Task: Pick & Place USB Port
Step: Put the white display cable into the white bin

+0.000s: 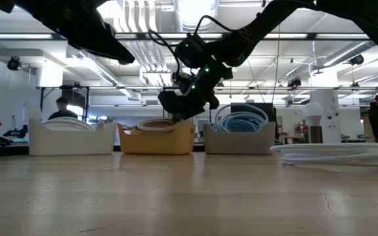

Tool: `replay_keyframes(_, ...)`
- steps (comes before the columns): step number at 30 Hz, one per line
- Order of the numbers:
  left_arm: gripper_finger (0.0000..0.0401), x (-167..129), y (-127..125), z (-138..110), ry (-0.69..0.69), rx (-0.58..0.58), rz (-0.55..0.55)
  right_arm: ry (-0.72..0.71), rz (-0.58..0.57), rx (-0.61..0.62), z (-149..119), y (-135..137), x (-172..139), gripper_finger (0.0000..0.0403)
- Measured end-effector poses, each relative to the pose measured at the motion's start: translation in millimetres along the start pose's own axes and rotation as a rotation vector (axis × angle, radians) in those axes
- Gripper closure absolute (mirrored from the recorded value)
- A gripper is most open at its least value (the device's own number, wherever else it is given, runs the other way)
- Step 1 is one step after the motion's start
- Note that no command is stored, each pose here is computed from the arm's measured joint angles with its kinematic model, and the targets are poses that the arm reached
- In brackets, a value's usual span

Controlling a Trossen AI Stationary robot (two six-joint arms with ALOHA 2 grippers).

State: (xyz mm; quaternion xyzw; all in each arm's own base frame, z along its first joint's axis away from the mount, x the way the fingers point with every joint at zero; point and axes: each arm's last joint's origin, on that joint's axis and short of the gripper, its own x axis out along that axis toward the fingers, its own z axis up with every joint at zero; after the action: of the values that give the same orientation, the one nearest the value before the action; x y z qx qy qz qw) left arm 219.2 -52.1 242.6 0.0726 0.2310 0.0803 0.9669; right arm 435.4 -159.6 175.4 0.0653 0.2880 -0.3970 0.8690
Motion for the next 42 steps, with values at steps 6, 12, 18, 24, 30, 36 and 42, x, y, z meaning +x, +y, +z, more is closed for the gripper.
replay_keyframes(6, 0.0279, 0.9, -0.3, -4.9, 0.016, -0.012, 0.000, -0.012, 0.014, -0.005, 7.2, 3.2, -12.8, 0.0255)
replay_keyframes(12, 0.0279, 0.9, -0.4, -4.8, 0.015, -0.022, 0.000, -0.031, 0.042, -0.053, 19.5, 7.9, -37.0, 0.0247)
replay_keyframes(18, 0.0279, 0.9, -0.4, -4.4, 0.011, -0.024, 0.000, 0.060, 0.076, -0.155, 22.6, 15.8, -83.7, 0.0250)
replay_keyframes(24, 0.0279, 0.9, -0.4, -4.3, 0.010, -0.024, 0.000, 0.229, 0.124, -0.277, 8.5, 28.2, -143.0, 0.0262)
replay_keyframes(30, 0.0279, 0.9, -0.4, -4.2, 0.009, -0.039, 0.000, 0.389, 0.215, -0.270, -12.3, 40.7, -187.6, 0.0265)
replay_keyframes(36, 0.0279, 0.9, -0.5, -4.1, 0.008, -0.048, 0.000, 0.490, 0.259, -0.214, -37.3, 55.5, -209.3, 0.0258)
replay_keyframes(42, 0.0279, 0.9, -0.5, -4.0, 0.008, -0.051, 0.000, 0.645, 0.262, -0.116, -71.6, 63.5, -217.9, 0.0257)
